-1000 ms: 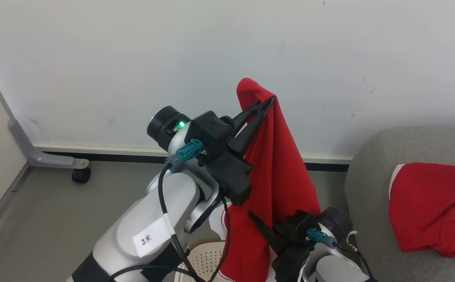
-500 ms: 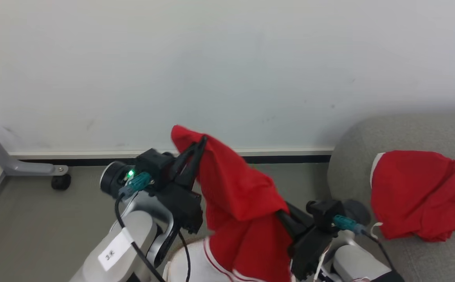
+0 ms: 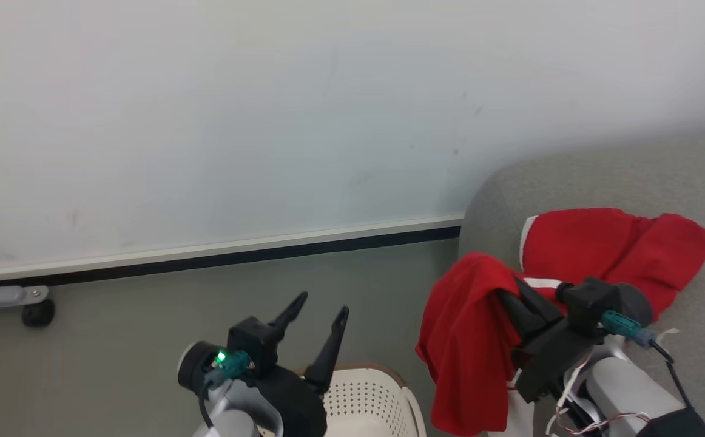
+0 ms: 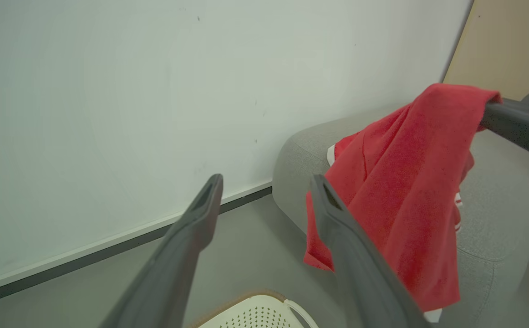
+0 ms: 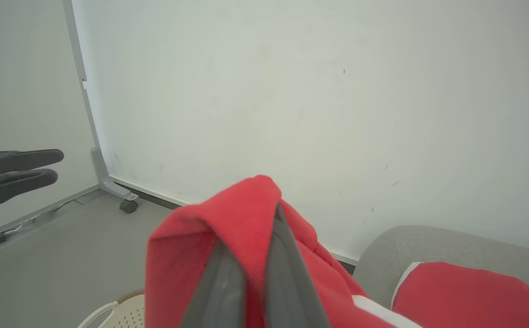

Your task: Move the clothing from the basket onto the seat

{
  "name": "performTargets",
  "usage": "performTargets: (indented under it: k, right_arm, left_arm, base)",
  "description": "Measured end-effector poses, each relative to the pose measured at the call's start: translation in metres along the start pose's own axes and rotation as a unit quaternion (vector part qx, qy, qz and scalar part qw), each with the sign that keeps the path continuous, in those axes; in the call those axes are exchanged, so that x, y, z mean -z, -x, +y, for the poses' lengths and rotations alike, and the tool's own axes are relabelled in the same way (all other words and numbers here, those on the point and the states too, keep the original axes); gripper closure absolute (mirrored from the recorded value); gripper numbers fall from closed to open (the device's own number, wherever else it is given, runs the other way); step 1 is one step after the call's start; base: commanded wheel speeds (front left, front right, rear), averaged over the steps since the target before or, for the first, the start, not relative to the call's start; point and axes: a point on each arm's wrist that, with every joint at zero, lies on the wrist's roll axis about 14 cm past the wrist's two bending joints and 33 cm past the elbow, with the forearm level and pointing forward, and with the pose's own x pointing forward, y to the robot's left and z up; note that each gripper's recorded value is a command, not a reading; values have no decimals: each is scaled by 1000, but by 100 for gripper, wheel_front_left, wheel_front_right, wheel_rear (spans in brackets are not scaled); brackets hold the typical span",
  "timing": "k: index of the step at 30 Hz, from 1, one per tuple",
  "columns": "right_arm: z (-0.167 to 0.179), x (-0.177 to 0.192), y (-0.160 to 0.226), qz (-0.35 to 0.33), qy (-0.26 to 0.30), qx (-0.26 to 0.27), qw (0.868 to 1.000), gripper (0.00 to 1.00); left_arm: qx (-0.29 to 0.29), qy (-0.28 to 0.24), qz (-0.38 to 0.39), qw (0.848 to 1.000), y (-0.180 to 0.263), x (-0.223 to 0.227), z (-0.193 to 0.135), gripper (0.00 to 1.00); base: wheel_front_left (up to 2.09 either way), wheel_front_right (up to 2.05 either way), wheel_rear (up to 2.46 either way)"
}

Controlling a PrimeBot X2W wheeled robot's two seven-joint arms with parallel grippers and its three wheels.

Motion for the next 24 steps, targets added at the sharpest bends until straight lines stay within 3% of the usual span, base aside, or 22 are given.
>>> performTargets:
  k: [11,24]
  right_arm:
    - [-62,-5,57,-1,34,105,994,100]
    - [-99,-23,108,-15,60,182,981,100]
  left_arm:
    - [65,28,43,997,1,39,-53,0]
    - [140,45,59,987,-5,54,-105,0]
  base:
    - [0,0,0]
    - [0,0,0]
